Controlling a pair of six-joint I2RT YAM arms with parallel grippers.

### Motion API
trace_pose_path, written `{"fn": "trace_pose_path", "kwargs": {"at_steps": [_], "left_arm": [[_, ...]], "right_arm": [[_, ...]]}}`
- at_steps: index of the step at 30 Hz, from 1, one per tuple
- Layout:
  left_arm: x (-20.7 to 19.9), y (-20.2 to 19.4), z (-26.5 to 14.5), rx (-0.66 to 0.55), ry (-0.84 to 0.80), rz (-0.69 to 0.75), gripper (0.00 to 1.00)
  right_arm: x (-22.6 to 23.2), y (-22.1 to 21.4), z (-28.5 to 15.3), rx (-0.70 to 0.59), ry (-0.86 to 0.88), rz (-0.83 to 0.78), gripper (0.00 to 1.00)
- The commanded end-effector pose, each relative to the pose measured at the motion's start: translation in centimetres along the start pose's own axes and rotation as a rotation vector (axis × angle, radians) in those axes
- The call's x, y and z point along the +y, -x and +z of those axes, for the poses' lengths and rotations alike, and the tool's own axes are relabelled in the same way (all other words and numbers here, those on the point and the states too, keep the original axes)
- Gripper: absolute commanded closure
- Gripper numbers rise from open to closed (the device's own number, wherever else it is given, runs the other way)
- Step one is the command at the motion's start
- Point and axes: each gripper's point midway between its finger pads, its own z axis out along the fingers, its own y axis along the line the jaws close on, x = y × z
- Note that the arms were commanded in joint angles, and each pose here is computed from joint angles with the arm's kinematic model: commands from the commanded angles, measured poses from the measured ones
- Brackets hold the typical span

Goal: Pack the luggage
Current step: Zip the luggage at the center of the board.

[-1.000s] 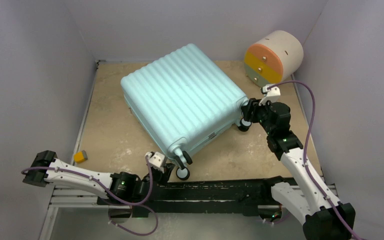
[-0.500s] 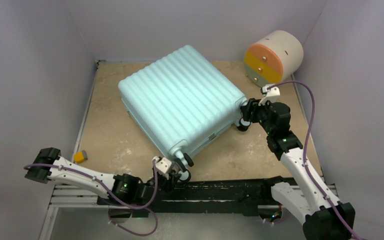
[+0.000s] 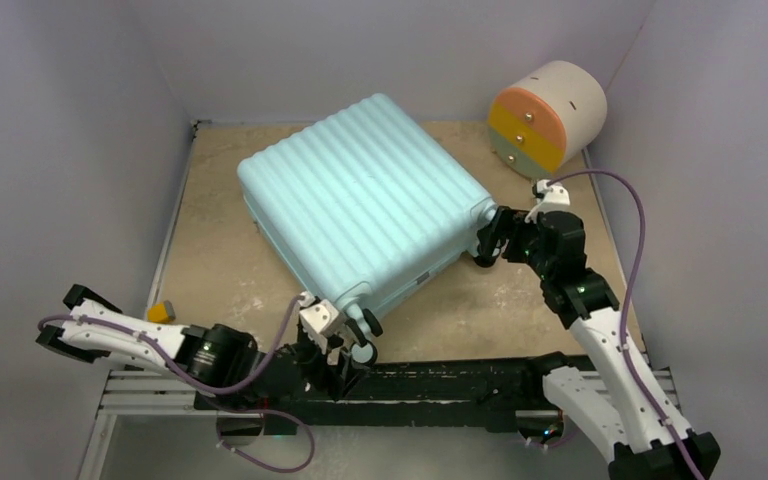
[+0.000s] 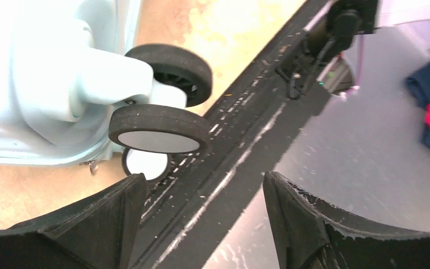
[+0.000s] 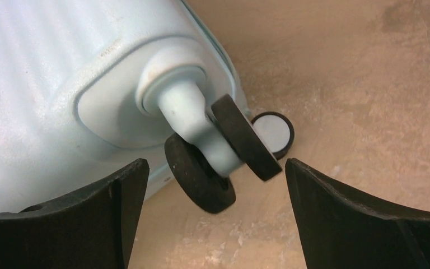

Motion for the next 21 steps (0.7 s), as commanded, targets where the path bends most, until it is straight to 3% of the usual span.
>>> {"fn": "trace_pose_path", "kwargs": {"at_steps": [1, 5, 10, 14, 18, 21], "left_arm": [[-1.6, 2.4, -3.5, 0.040, -0.154, 0.054, 0.20], [-1.6, 6.0, -5.3, -0.047, -0.189, 0.075, 0.19], [1.7, 10.9, -5.8, -0.251, -0.011, 0.094, 0.16], [4.7, 14.0, -6.4, -0.429, 0.154, 0.063, 0.06], [5.9, 16.6, -8.0, -0.560, 0.185, 0.033, 0.06], [5.7, 18.0, -8.7, -0.590, 0.188, 0.055, 0.06]], "right_arm": [[-0.8, 0.9, -2.9, -0.012, -0.091, 0.124, 0.05], [-1.1, 0.0, -4.6, 0.000, -0.103, 0.165, 0.04], [0.3, -2.2, -5.8, 0.055, -0.015, 0.222, 0.07], [2.2, -4.8, -5.4, 0.090, 0.118, 0.289, 0.15], [3.8, -6.2, -3.8, 0.076, 0.255, 0.323, 0.24], [5.2, -6.6, -2.5, 0.105, 0.333, 0.368, 0.28]]}}
